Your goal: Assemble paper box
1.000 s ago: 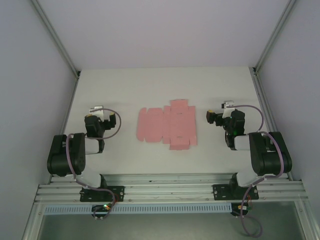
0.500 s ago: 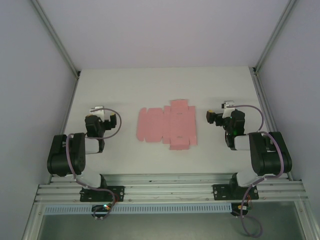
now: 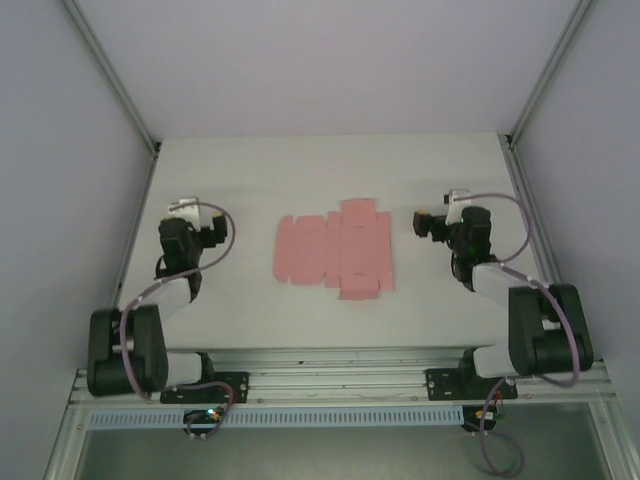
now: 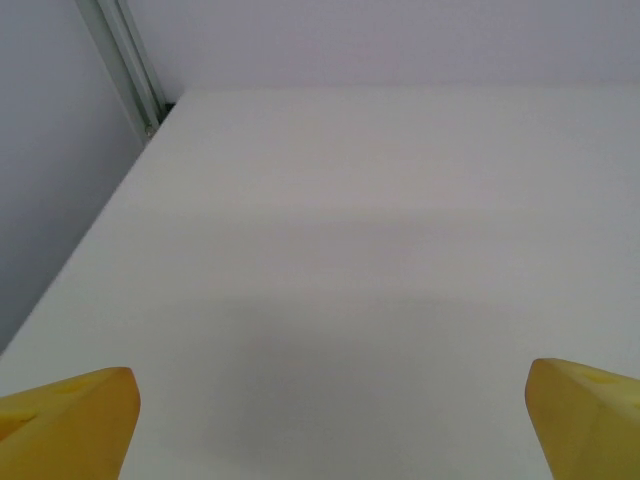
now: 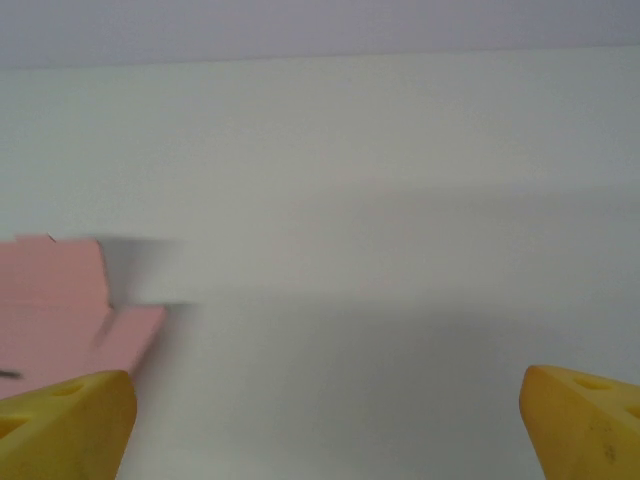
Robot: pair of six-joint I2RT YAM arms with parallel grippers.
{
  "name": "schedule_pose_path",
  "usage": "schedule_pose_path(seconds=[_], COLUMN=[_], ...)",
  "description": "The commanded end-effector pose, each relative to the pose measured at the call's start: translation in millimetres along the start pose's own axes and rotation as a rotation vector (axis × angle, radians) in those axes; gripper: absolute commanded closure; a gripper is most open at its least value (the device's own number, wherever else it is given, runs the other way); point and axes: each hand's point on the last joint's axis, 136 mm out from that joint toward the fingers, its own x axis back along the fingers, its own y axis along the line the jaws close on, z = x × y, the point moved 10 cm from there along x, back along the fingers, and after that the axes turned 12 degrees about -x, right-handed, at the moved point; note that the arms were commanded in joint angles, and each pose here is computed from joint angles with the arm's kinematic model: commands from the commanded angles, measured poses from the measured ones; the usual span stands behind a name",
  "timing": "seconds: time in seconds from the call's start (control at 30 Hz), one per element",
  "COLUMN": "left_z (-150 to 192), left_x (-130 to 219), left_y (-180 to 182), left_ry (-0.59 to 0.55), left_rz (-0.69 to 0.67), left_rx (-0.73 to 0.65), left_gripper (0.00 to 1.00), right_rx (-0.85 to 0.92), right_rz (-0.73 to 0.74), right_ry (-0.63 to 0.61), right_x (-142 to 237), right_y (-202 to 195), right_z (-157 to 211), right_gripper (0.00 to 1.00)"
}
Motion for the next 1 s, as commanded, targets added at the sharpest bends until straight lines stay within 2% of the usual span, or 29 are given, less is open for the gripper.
schedule_pose_path(seconds=[0.0, 0.13, 0.27, 0.4, 0.53, 0.63, 0.77, 0.97], left_z=[-16, -20, -12, -12, -7, 4, 13, 21], left_x=[11, 11, -1, -19, -37, -46, -50, -53], left_y=[-10, -41, -72, -109, -135, -140, -145, -165], left_ry=[0.120, 0.236, 0.347, 0.488, 0.582, 0.654, 0.683, 0.715], left_rz=[0.097, 0.238, 0.372, 0.540, 0.639, 0.646, 0.677, 0.798], left_rx=[0.142, 0.285, 0.389, 0.370, 0.359, 0.377, 0.389, 0.391], left_gripper=[0.00, 0.00, 0.00, 0.00, 0.00, 0.00, 0.00, 0.00], right_rx=[-0.102, -0.083, -0.135, -0.204, -0.212, -0.232, -0.235, -0.244], right_rz=[0.042, -0.043, -0.129, -0.295, -0.242, -0.184, -0.129, -0.098], right_ry=[0.168, 0.381, 0.554, 0.658, 0.718, 0.797, 0.829, 0.844], right_x=[15, 17, 0, -22, -46, -60, -69, -73], right_y=[24, 78, 115, 136, 132, 124, 114, 103], right_z=[-20, -14, 4, 21, 42, 64, 83, 95], right_gripper=[0.05, 0.11, 0.13, 0.18, 0.18, 0.19, 0.19, 0.19])
